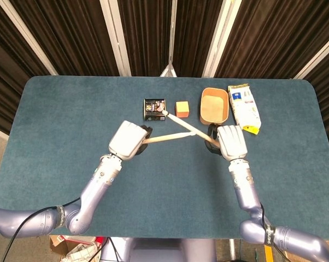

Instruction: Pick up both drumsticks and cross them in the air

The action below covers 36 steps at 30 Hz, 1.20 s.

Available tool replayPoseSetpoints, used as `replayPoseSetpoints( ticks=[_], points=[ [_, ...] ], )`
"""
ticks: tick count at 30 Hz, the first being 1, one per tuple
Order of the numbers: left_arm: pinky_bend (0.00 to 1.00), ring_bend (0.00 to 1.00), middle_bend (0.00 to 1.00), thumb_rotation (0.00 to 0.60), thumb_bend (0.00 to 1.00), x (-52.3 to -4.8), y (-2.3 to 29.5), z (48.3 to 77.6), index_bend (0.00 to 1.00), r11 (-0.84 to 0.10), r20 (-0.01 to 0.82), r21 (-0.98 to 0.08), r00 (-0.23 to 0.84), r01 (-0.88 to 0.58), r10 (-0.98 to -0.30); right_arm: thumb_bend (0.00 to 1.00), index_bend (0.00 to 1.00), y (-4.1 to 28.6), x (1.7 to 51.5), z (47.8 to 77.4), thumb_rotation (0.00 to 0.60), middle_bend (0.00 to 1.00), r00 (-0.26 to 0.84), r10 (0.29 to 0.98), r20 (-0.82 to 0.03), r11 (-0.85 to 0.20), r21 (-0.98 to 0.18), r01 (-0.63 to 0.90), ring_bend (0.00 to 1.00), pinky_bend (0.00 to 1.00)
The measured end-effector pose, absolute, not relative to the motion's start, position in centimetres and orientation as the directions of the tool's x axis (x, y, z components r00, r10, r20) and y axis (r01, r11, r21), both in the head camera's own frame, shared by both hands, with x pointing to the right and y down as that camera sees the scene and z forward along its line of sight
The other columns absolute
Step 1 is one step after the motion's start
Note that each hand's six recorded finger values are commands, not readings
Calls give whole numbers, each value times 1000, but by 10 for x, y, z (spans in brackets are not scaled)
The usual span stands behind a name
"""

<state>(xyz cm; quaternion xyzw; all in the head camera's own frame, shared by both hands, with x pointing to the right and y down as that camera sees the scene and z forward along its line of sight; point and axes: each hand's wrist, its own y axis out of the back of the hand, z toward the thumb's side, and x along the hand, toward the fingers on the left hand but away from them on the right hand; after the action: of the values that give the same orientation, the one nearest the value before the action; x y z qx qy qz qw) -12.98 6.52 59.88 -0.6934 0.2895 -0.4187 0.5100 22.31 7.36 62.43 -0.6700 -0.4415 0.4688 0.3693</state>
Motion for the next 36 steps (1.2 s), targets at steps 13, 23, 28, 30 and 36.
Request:
replayPoseSetpoints(
  ticks=[13,23,28,30,36],
  points=[
    [954,887,789,600,557,-133,60,595,720,-297,261,-955,463,-3,-847,474,812,71,212,597,600,675,203,945,-255,-307,-907,288,914,820],
    [954,887,789,600,556,-126,61,582,719,-284,225,-957,481,-53,-848,473,814,70,208,583,600,677,218,947,-234,-292,-912,288,914,821],
    [954,886,789,600,556,-122,61,578,719,-277,206,-957,483,-80,-851,473,814,71,207,581,600,677,221,947,-235,-294,-910,293,914,820],
    [954,887,789,600,556,-120,60,577,719,-272,194,-957,480,-98,-856,473,814,70,207,580,600,677,223,947,-233,-293,-910,292,914,820],
    [954,887,788,600,556,-121,57,576,719,-255,178,-961,465,-108,-867,473,814,71,206,580,600,677,219,947,-233,-292,-912,290,914,820]
  ],
)
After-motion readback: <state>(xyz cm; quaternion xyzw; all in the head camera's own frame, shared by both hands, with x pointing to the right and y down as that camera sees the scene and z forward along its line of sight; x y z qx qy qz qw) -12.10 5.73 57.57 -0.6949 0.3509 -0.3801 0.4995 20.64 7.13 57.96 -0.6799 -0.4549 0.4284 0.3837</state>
